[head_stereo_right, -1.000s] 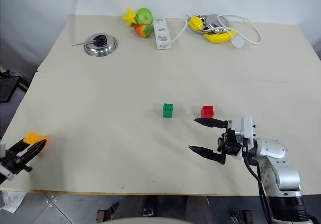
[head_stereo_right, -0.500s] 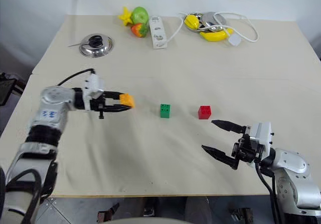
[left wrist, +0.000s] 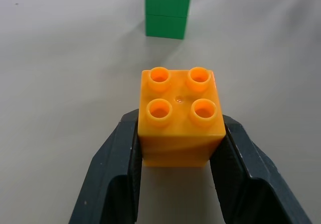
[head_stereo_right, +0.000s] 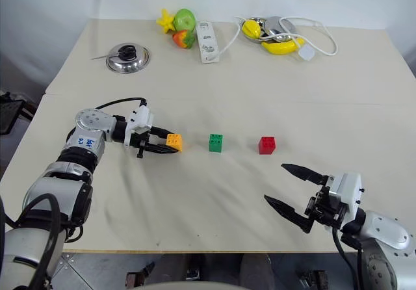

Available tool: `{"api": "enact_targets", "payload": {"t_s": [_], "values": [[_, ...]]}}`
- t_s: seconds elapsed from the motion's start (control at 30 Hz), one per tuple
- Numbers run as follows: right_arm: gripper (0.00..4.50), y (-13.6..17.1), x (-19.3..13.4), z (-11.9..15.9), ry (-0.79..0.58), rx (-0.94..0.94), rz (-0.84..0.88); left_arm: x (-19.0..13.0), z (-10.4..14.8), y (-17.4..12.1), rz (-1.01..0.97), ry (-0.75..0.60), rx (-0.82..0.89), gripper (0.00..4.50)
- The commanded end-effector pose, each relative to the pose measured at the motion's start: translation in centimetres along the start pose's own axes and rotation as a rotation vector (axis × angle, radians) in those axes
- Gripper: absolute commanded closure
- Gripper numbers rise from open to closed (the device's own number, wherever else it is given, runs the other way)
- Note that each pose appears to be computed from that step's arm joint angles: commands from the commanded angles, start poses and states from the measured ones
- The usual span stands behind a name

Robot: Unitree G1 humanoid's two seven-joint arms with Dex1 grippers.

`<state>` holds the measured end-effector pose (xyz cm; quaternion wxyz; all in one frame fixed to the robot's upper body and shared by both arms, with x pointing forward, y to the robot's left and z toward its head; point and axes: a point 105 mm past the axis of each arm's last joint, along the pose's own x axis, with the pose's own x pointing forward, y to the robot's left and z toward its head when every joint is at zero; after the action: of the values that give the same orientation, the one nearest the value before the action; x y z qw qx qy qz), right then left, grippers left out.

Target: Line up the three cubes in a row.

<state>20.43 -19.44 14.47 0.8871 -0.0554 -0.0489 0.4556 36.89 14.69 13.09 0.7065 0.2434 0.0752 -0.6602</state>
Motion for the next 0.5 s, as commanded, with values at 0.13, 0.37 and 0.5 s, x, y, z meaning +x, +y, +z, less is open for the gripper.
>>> {"api": "enact_targets", "payload": {"t_s": [0.13, 0.37, 0.5], "values": [[0.0, -1.0, -1.4, 0.9, -0.037, -0.048, -0.043, -0.2, -0.3, 0.4, 0.042, 0.007, -0.023, 2.03], [0.0, -1.2, -1.8, 0.2, -0.026, -0.039, -0.038, -1.2, -0.1, 1.3, 0.135, 0.002, 0.019, 0.05], [0.0, -1.3, -1.8, 0.1, -0.024, -0.032, -0.028, -2.2, -0.1, 0.9, 0.138, -0.003, 0.063, 0.05]]}}
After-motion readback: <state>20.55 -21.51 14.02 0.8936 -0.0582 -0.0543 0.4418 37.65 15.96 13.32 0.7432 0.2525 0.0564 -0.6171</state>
